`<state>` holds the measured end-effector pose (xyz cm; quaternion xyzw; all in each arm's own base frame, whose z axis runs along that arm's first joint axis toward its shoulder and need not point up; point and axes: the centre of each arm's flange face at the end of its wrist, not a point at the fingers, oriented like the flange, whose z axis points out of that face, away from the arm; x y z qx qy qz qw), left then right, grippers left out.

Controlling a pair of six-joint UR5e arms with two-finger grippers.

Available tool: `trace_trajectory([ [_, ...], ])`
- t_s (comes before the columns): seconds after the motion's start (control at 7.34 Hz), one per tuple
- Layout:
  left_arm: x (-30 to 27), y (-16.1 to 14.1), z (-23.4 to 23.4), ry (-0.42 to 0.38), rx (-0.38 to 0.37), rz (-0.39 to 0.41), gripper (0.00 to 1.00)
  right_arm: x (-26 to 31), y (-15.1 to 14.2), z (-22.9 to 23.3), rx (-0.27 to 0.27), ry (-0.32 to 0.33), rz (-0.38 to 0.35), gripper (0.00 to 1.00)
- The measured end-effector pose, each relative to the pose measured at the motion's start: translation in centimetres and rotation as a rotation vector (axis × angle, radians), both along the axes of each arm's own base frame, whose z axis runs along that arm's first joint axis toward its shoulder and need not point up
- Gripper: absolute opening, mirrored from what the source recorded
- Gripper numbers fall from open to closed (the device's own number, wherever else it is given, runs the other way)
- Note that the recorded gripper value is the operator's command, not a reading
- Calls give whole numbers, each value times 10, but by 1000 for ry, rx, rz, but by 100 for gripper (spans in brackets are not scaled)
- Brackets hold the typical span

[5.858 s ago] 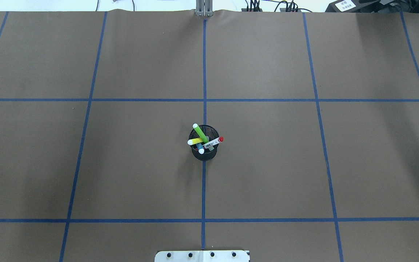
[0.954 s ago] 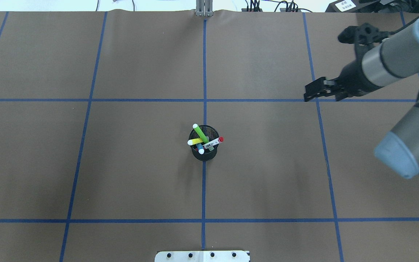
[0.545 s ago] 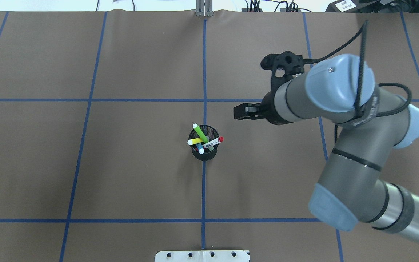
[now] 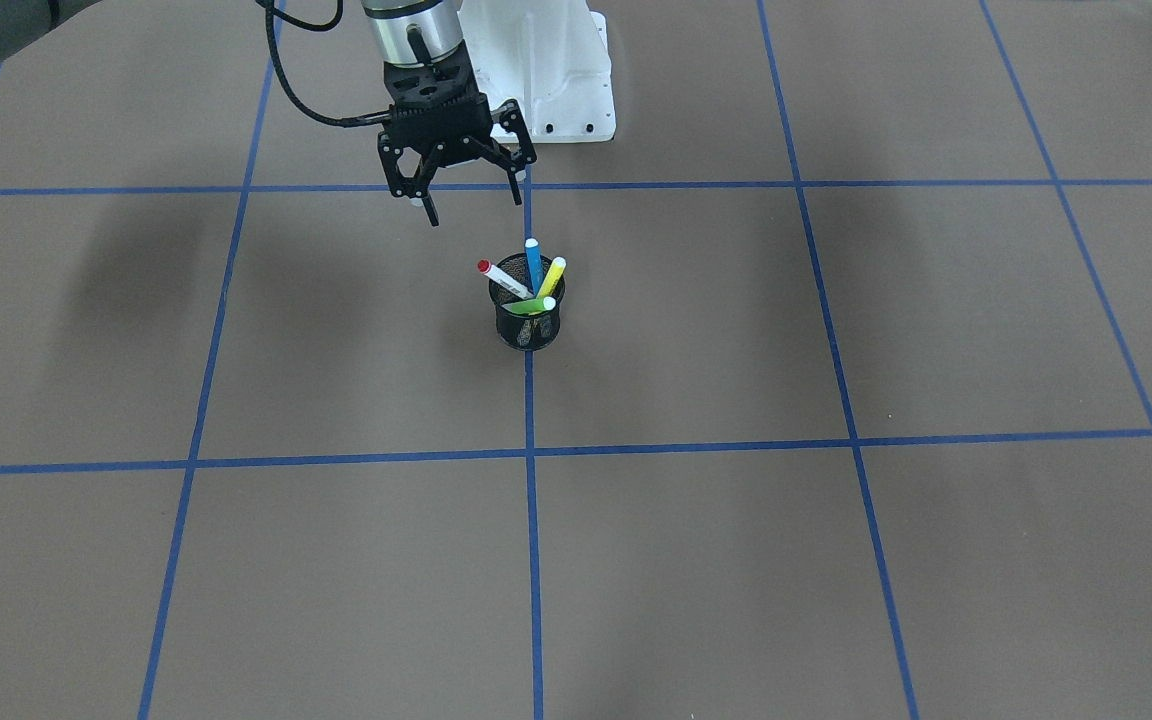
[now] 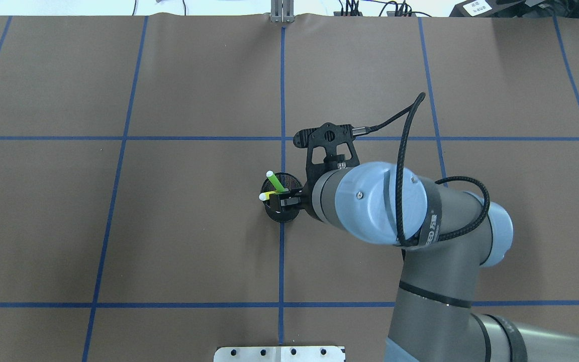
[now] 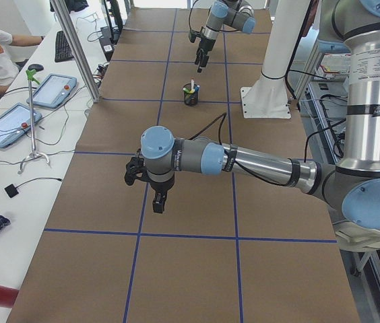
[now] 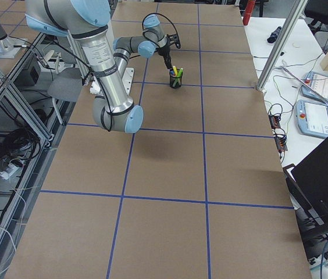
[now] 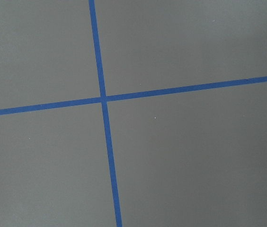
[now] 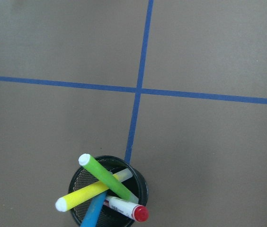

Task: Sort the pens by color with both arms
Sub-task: 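Move the right gripper over the black mesh pen cup, then lower the right gripper and grasp the blue marker in the cup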

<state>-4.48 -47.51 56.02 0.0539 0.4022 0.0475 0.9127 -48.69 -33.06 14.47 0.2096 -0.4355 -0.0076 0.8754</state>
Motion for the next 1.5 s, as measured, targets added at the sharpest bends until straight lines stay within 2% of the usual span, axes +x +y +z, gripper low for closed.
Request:
trace_trajectory([
  [0.14,0,0,0,0,0,0,100,-13,14,2,32,18,7,76],
  [0.41,0,1,1,1,-3,0,100,-35,23,-3,91,52,-13,79],
  [0.68,1,1,2,1,-6,-1,100,-53,21,-12,144,81,-45,60],
  [0.95,1,1,1,2,-7,-2,100,-62,19,-13,151,76,-46,51],
  [1.5,1,1,1,4,-8,-2,100,-78,11,-5,158,48,-22,51],
])
